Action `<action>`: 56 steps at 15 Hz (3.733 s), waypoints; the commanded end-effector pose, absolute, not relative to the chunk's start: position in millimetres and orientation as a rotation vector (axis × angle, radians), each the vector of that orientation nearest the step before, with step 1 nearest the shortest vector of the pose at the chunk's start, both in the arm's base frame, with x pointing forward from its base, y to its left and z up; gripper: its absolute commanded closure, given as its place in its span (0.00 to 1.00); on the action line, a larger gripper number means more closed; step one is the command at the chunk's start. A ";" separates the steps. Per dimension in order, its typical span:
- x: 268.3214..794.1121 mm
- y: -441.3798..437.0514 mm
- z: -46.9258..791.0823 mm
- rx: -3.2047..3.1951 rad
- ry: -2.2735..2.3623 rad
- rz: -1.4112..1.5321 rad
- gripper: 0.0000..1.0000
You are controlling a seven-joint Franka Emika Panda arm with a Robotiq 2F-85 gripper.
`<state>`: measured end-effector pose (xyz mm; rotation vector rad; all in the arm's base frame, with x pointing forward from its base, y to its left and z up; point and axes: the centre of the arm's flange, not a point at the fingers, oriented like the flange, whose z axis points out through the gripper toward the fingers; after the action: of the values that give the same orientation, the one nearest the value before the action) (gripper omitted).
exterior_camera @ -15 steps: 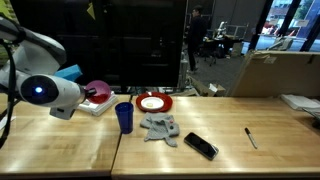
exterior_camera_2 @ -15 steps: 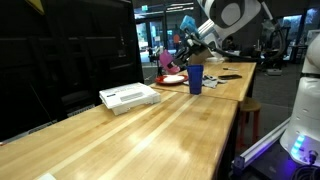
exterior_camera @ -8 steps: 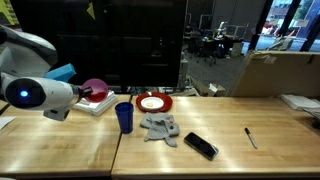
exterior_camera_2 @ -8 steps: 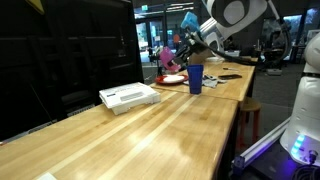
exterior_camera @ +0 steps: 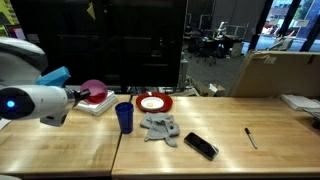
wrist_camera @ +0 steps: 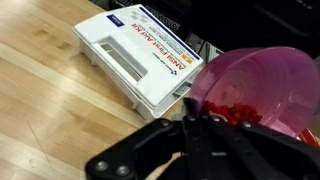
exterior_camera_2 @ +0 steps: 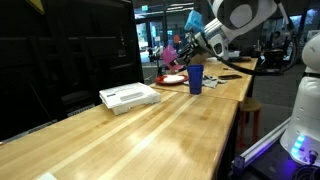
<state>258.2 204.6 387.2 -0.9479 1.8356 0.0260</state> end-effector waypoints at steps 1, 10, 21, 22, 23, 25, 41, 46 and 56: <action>245.3 185.1 379.7 -0.958 1.778 -0.027 0.99; 249.5 182.8 389.2 -1.053 1.722 -0.096 0.96; 354.0 198.3 421.3 -1.230 1.801 -0.163 0.99; 369.3 203.0 426.4 -1.249 1.807 -0.176 0.99; 381.7 206.5 430.8 -1.267 1.811 -0.188 0.99; 404.3 213.0 436.5 -1.277 1.859 -0.245 0.99; 425.1 117.7 412.6 -1.224 2.187 -0.509 0.99; 427.6 111.3 419.3 -1.224 2.151 -0.554 0.99; 438.1 87.0 454.7 -1.217 2.127 -0.677 0.99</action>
<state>423.4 77.6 399.2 -1.2363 2.0750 -0.6063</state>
